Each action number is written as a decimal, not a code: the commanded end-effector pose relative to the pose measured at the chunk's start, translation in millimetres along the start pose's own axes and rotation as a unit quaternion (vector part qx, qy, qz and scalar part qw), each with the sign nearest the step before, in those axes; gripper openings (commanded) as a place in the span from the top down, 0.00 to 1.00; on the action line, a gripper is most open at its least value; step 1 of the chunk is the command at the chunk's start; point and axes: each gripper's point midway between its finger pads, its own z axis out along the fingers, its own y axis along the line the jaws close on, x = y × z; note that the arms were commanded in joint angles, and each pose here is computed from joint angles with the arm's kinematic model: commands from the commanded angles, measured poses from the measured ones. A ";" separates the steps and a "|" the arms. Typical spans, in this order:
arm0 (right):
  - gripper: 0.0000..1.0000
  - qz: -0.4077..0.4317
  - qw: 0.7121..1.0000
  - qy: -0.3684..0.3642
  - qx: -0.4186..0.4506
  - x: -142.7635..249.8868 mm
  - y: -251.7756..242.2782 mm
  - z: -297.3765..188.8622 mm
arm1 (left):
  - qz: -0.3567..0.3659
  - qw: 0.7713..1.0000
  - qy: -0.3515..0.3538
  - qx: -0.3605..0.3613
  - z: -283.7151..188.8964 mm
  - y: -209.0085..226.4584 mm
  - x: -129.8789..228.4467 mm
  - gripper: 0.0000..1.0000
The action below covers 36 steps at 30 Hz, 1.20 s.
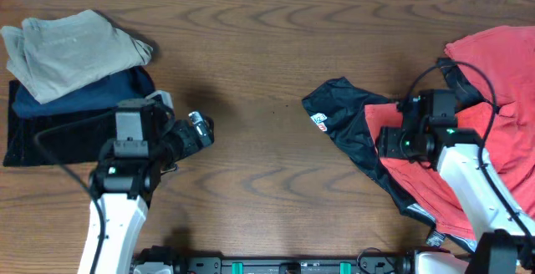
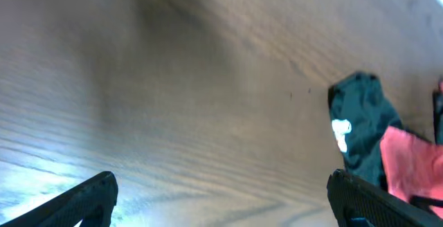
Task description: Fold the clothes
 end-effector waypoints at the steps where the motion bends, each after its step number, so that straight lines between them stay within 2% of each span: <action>1: 0.34 0.004 1.000 0.010 0.029 10.9 -12.5 10.4 | -0.001 0.999 0.037 0.031 11.3 -16.3 7.2 0.02; 5: 0.34 0.005 0.999 0.020 0.035 21.4 -16.6 20.5 | 0.021 0.997 0.071 0.036 31.4 -27.6 21.3 0.02; 6: 0.38 0.005 0.999 0.023 0.035 23.7 -16.9 22.4 | 0.029 0.996 0.078 0.039 36.4 -31.6 24.9 0.02; 7: 0.49 0.005 0.999 0.025 0.036 25.0 -17.0 23.2 | 0.036 0.995 0.083 0.042 40.4 -35.3 27.8 0.02; 9: 0.84 0.007 0.999 0.026 0.035 25.6 -16.9 23.6 | 0.051 0.993 0.092 0.049 48.5 -43.6 33.7 0.02; 10: 0.98 0.013 0.999 0.025 0.035 25.1 -16.9 23.3 | 0.058 0.992 0.095 0.053 51.8 -47.4 36.3 0.02; 17: 0.99 0.047 0.998 0.002 0.042 8.1 -18.2 5.0 | 0.108 0.984 0.111 0.084 69.8 -77.6 56.4 0.02; 23: 0.99 0.133 0.975 -0.076 0.160 -31.5 -65.5 -67.9 | 0.142 0.977 0.122 0.106 82.3 -98.3 73.4 0.01; 29: 0.99 0.218 0.933 -0.116 0.261 -27.5 -114.7 -132.8 | 0.165 0.969 0.142 0.114 95.8 -108.6 93.4 0.01; 31: 0.99 0.272 0.900 -0.119 0.320 -11.0 -140.8 -152.5 | 0.173 0.967 0.145 0.122 101.3 -115.2 99.9 0.01; 33: 0.99 0.351 0.840 -0.130 0.393 12.7 -172.7 -179.2 | 0.168 0.966 0.149 0.129 107.2 -122.5 106.8 0.01; 34: 0.99 0.381 0.815 -0.133 0.415 23.1 -184.9 -190.2 | 0.164 0.966 0.151 0.132 109.9 -126.1 110.2 0.01; 36: 0.99 0.435 0.783 -0.135 0.423 38.2 -199.6 -200.9 | 0.162 0.964 0.156 0.143 115.8 -135.8 119.4 0.01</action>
